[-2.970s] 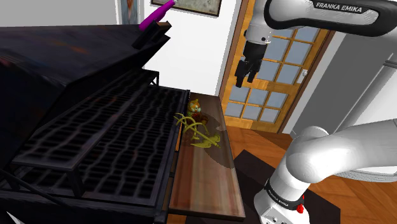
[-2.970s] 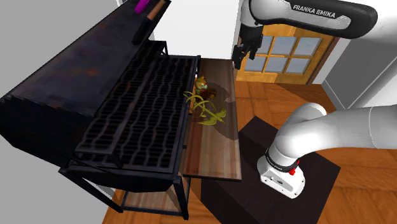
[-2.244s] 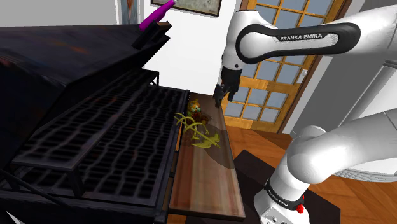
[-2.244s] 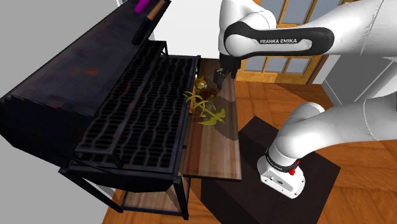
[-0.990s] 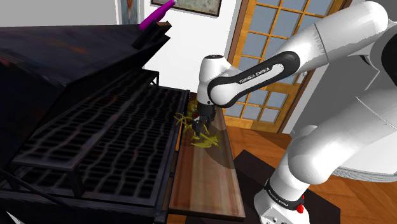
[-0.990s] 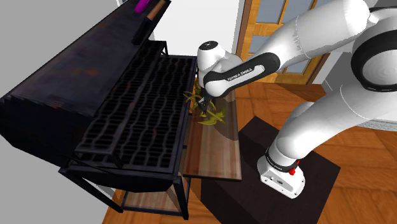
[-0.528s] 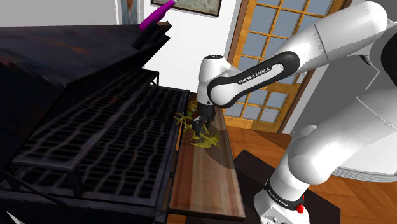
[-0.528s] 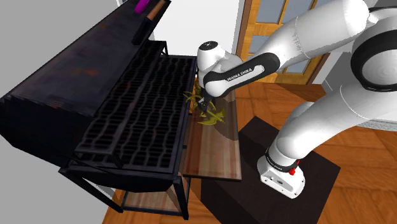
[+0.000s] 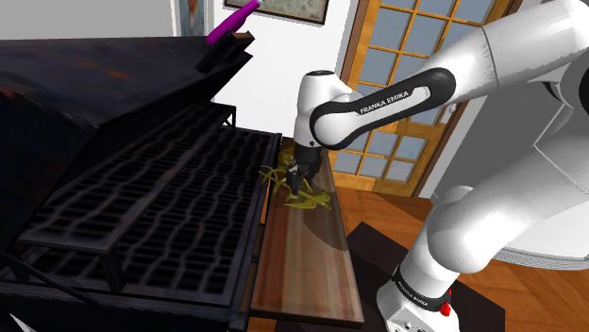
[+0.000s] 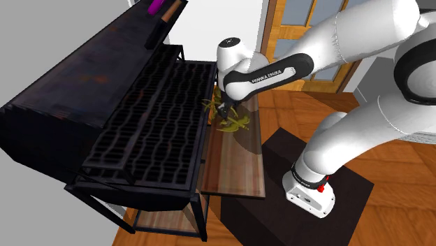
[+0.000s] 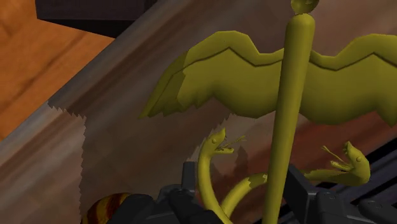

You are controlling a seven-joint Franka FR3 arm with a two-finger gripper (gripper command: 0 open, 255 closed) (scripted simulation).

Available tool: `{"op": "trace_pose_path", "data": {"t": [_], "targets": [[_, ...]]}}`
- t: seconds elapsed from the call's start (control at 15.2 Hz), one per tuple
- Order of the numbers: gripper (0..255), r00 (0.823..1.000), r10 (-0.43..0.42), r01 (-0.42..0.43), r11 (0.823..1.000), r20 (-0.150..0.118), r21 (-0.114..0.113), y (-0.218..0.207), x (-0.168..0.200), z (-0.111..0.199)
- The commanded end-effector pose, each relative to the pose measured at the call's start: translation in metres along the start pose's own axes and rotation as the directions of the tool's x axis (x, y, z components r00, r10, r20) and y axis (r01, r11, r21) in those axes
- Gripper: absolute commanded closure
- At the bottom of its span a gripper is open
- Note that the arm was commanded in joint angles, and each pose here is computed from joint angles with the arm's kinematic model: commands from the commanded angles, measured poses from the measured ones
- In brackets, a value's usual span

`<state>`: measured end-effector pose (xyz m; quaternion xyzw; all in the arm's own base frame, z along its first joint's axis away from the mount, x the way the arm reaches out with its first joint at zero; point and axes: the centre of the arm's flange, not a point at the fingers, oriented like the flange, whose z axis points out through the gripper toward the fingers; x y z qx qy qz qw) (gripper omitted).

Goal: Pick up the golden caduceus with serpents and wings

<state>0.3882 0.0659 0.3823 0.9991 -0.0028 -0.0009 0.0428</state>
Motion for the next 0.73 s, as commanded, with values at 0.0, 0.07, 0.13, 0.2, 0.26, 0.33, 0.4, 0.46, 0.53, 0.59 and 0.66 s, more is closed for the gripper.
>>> {"op": "trace_pose_path", "data": {"t": [0.0, 0.07, 0.13, 0.2, 0.26, 0.33, 0.4, 0.46, 0.53, 0.59, 0.66], "targets": [[255, 1.0, 0.0, 0.0, 1.0, 0.0, 0.0, 0.001, 0.001, -0.011], [255, 1.0, 0.0, 0.0, 1.0, 0.0, 0.0, 0.002, 0.001, -0.016], [255, 1.0, 0.0, 0.0, 1.0, 0.0, 0.0, 0.002, 0.001, -0.022], [255, 1.0, 0.0, 0.0, 1.0, 0.0, 0.0, 0.003, 0.001, -0.027], [255, 1.0, 0.0, 0.0, 1.0, 0.0, 0.0, 0.003, 0.001, -0.032], [255, 1.0, 0.0, 0.0, 1.0, 0.0, 0.0, 0.004, 0.001, -0.037], [255, 1.0, 0.0, 0.0, 1.0, 0.0, 0.0, 0.004, 0.001, -0.043], [255, 1.0, 0.0, 0.0, 1.0, 0.0, 0.0, 0.004, 0.001, -0.048], [255, 1.0, 0.0, 0.0, 1.0, 0.0, 0.0, 0.005, 0.001, -0.053], [255, 1.0, 0.0, 0.0, 1.0, 0.0, 0.0, 0.005, 0.001, -0.054], [255, 1.0, 0.0, 0.0, 1.0, 0.0, 0.0, 0.005, 0.001, -0.054]]}}
